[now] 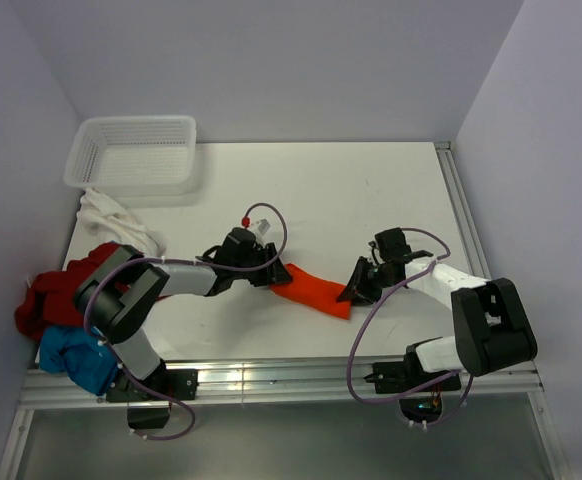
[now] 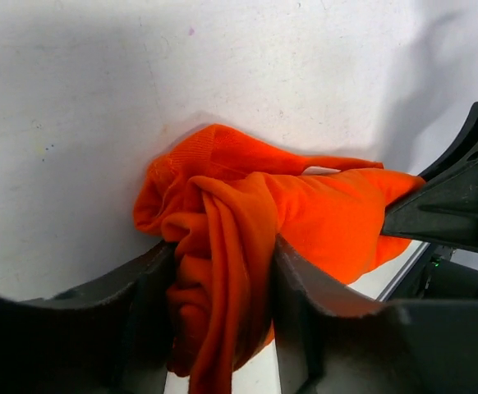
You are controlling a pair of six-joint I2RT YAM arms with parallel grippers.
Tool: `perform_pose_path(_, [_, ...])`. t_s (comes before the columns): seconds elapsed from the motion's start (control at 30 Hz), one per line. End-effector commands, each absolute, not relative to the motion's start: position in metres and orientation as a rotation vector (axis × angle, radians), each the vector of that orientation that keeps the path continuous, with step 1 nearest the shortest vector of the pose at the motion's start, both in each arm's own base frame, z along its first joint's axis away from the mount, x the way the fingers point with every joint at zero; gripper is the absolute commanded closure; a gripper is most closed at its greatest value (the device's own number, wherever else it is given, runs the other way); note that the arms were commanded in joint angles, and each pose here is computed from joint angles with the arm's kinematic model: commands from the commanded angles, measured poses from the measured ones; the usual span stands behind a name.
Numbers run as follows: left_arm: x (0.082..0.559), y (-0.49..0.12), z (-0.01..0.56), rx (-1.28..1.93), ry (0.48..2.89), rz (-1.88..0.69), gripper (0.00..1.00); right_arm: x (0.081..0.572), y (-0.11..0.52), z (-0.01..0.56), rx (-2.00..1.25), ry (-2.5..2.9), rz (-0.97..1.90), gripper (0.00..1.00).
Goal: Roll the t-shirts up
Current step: Place the rolled tshirt into the container
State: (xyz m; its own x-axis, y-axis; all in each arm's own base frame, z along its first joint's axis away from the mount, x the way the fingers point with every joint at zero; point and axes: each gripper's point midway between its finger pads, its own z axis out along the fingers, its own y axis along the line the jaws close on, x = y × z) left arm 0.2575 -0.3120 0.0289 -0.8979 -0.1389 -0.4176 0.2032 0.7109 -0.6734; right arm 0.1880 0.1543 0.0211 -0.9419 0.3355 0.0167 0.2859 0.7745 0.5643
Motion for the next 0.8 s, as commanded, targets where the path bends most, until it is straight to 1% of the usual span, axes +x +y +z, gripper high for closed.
perform_pose_path(0.0, [0.22, -0.266, -0.035, 0.009, 2.715, -0.783, 0.62, 0.158, 0.132, -0.008, 0.557, 3.006, 0.691, 1.0])
perform_pose_path(0.03, [0.219, -0.266, -0.035, 0.009, 2.713, -0.788, 0.69, 0.158, 0.132, -0.008, 0.557, 3.006, 0.691, 1.0])
perform_pose_path(0.07, [0.219, -0.266, -0.035, 0.011, 2.713, -0.793, 0.89, 0.158, 0.132, -0.008, 0.557, 3.004, 0.692, 1.0])
perform_pose_path(0.1, [0.218, -0.266, -0.036, 0.013, 2.722, -0.789, 1.0, 0.16, 0.133, -0.007, 0.554, 3.0, 0.694, 1.0])
perform_pose_path(0.33, [0.229, -0.269, -0.024, 0.013, 2.741, -0.732, 1.0, 0.175, 0.134, 0.005, 0.519, 2.957, 0.689, 1.0])
perform_pose_path(0.47, [0.243, -0.259, -0.017, -0.035, 2.773, -0.565, 1.0, 0.188, 0.142, 0.014, 0.526, 2.911, 0.751, 1.0])
perform_pose_path(0.7, [0.274, -0.259, 0.019, -0.089, 2.749, -0.541, 1.0, 0.237, 0.171, 0.061, 0.458, 2.769, 0.889, 1.0])
perform_pose_path(0.77, [0.292, -0.257, 0.036, -0.111, 2.719, -0.557, 1.0, 0.247, 0.18, 0.075, 0.447, 2.731, 0.934, 1.0])
